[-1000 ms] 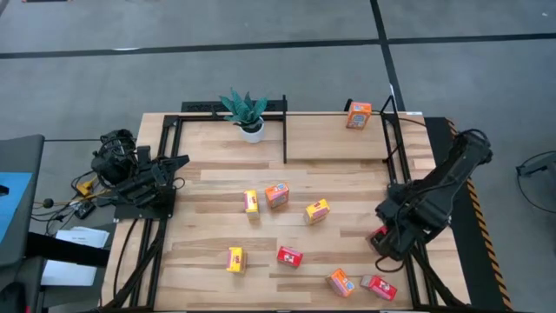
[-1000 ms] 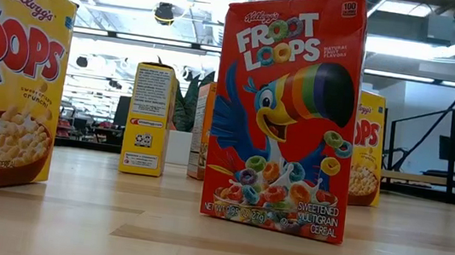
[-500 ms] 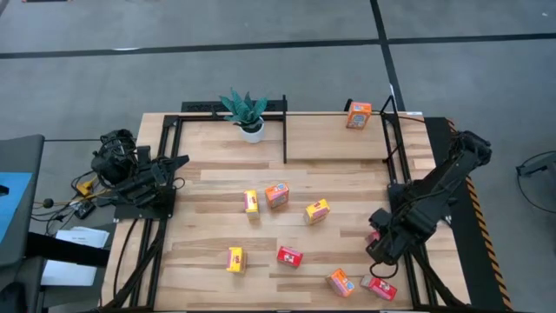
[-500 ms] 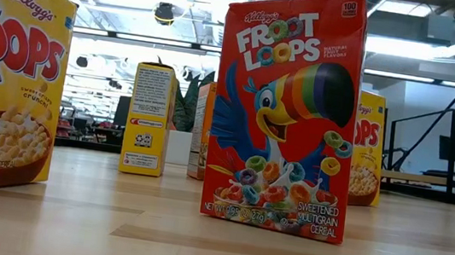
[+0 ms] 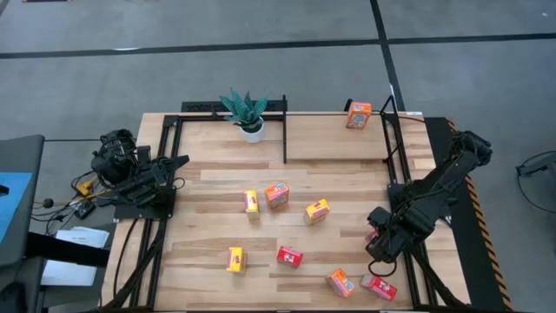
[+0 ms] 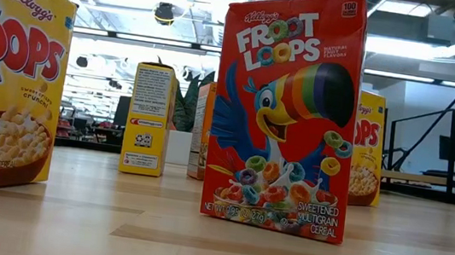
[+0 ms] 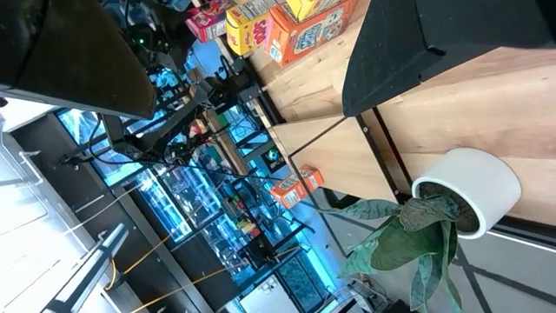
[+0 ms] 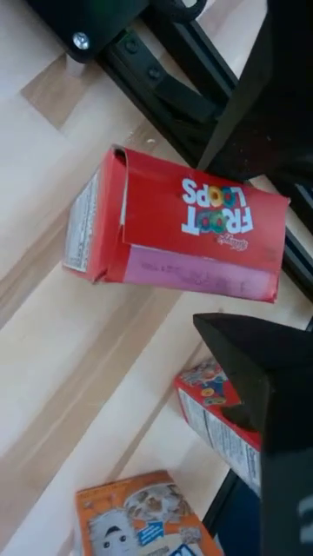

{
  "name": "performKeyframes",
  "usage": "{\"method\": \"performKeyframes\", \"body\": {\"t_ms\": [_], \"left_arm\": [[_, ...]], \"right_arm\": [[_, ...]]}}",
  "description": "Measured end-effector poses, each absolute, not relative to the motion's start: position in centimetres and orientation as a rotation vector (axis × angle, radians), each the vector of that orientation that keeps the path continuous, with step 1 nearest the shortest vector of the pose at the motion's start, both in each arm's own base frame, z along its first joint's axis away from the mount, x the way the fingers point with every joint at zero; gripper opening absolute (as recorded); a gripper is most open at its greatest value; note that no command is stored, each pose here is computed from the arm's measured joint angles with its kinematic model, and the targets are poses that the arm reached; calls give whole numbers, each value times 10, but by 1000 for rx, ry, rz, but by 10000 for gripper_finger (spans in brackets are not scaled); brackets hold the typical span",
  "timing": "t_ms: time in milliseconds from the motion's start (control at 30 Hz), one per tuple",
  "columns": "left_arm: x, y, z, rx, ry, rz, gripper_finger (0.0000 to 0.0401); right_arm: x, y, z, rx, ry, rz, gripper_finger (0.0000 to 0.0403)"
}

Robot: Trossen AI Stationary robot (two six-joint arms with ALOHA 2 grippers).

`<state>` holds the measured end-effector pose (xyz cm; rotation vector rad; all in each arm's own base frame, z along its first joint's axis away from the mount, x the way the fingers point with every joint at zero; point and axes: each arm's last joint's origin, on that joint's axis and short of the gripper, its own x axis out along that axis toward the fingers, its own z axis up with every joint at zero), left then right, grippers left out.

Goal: Stack cereal on shelf
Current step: Put the top right red cereal box on the shelf

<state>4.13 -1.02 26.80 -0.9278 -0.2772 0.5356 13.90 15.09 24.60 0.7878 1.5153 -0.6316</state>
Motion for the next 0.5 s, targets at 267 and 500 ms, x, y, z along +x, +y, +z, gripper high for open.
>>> {"method": "performKeyframes", "body": {"t_ms": [267, 500], "left_arm": [[41, -10, 268, -924, -276, 536, 359], [41, -10, 268, -923, -276, 536, 359]], "right_arm": [[142, 148, 246, 784, 1503, -628, 225], [146, 144, 246, 781, 1501, -625, 171]]}}
